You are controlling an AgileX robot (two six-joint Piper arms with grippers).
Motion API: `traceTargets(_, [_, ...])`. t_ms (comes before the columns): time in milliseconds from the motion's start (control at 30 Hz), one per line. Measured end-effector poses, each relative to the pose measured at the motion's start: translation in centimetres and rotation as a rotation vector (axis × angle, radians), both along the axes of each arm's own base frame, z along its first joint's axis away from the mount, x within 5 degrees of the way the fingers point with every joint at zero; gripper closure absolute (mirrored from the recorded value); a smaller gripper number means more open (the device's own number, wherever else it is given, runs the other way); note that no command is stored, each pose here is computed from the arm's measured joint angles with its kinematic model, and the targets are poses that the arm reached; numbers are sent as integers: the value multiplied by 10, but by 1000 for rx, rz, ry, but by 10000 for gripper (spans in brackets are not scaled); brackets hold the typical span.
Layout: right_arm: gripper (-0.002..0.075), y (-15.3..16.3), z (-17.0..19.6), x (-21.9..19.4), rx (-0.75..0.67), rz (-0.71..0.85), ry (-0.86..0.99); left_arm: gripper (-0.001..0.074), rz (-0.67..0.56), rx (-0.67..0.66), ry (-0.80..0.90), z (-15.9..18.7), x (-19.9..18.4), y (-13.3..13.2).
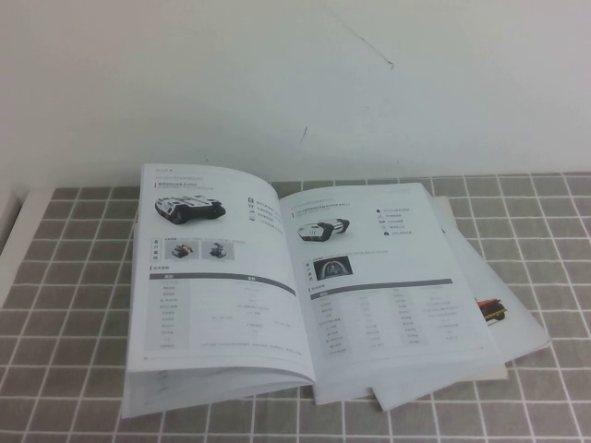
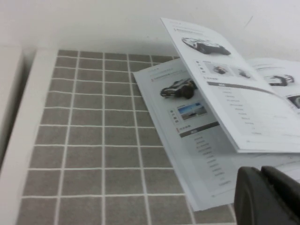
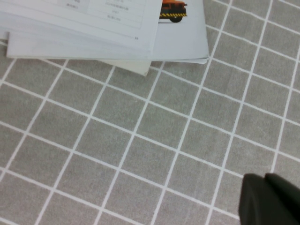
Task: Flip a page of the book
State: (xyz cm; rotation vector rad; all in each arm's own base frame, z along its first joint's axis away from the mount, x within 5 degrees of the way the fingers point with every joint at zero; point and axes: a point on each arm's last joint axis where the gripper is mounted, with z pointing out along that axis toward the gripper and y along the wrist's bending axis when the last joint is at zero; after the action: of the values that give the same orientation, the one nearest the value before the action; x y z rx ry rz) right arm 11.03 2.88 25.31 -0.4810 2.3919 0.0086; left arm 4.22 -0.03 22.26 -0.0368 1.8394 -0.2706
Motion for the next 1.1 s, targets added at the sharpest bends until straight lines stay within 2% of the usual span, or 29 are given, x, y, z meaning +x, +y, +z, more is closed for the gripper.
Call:
traceTargets(100, [729,0,0,0,1,0,2,738,22,82,-20,-5,1,-2])
traceTargets(333, [729,0,0,0,5,-1,3,738,130,100,-129,-17,9,-1])
traceTargets(500, [729,0,0,0,5,-1,3,738,132,99,-85,-40,12,-1])
traceTargets(733, [729,0,0,0,5,-1,3,738,128,100,-17,-46,11,-1])
traceTargets(1100, [729,0,0,0,5,-1,3,738,128,100,-11,-46,11,-1])
